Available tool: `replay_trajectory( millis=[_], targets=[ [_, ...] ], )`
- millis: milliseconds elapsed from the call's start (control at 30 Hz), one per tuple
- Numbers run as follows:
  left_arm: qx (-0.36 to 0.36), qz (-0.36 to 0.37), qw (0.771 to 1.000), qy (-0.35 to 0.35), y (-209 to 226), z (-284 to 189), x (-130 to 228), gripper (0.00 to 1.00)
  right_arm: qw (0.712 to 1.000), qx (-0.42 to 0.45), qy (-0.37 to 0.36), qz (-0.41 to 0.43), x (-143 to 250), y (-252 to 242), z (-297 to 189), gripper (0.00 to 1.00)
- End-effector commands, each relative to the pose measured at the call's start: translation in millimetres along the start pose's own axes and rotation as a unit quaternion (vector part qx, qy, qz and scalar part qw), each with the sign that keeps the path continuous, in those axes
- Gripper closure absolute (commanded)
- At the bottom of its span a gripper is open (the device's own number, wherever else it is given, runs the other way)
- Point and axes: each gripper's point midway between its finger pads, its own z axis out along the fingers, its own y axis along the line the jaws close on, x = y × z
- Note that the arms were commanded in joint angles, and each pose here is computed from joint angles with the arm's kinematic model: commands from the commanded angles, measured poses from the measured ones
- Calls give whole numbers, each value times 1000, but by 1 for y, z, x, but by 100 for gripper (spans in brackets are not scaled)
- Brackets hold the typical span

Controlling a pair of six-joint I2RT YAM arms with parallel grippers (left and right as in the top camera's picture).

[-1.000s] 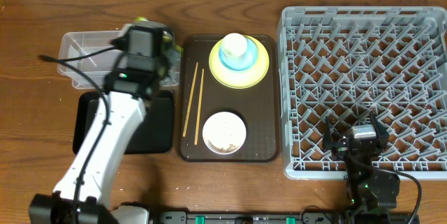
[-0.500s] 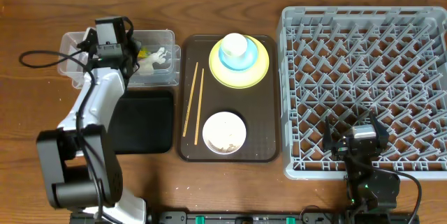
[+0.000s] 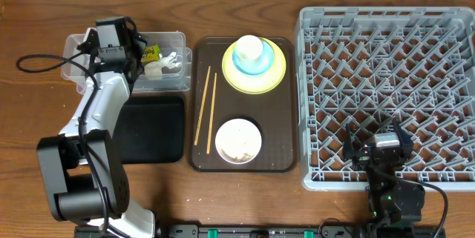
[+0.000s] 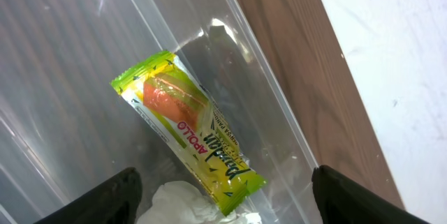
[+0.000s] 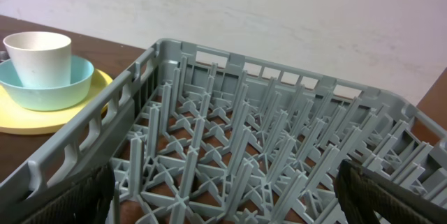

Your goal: Sort waste into correct bins and load items into the dishwasher rack

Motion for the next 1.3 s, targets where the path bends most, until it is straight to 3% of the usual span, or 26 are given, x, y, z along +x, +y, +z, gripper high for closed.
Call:
replay_trajectory(
  millis=[0, 333, 1267],
  targets=[
    [2, 0, 1000, -8, -1, -3, -5, 15, 1000, -2, 0, 2, 1, 1, 0, 1],
    [2, 0, 1000, -8, -1, -3, -5, 10, 1000, -2, 0, 2, 1, 1, 0, 1],
    [2, 0, 1000, -8, -1, -3, -5, 9, 1000, -2, 0, 2, 1, 1, 0, 1]
  ],
)
